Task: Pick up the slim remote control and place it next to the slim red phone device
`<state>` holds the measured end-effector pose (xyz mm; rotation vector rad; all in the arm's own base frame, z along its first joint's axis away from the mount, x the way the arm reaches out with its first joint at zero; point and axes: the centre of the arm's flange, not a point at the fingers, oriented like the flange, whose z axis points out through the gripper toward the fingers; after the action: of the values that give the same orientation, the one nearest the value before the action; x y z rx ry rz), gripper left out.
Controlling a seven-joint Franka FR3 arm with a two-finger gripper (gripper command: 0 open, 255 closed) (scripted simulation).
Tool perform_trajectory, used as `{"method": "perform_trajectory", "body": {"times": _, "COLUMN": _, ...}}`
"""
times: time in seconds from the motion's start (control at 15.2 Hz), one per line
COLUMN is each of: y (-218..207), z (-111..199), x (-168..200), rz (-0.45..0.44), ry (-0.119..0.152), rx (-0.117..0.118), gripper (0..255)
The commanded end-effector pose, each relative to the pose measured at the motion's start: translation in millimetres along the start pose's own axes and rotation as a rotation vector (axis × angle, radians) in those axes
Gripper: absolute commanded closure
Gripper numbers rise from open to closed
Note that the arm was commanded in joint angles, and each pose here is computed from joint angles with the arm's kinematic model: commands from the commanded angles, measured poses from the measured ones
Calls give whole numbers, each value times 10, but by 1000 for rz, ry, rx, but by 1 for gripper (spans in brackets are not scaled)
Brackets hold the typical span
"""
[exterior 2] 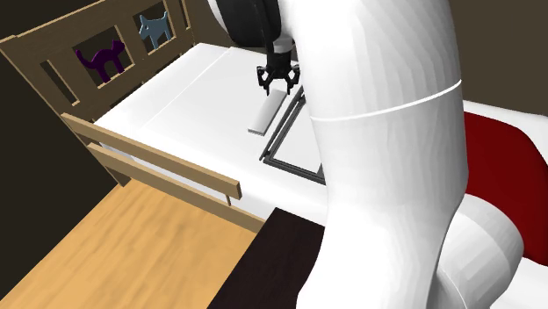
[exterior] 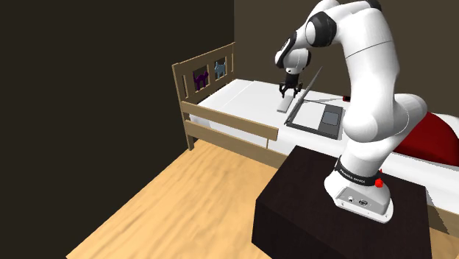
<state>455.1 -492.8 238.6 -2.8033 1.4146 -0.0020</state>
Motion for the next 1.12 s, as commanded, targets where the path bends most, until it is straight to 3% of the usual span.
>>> {"method": "perform_trajectory", "body": {"times": 0.0, "y": -7, "z": -116, "x": -3, "rz": 0, "ry": 0, "rx": 0, "gripper": 255}}
{"method": "perform_trajectory", "body": {"times": 0.46, "y": -8, "z": -473, "x": -2, "rz": 0, "ry": 0, "rx": 0, "gripper": 255}}
{"method": "perform_trajectory", "body": {"times": 1.06, "y": 1109, "z": -486, "x": 400, "rz": 0, "ry": 0, "rx": 0, "gripper": 255}}
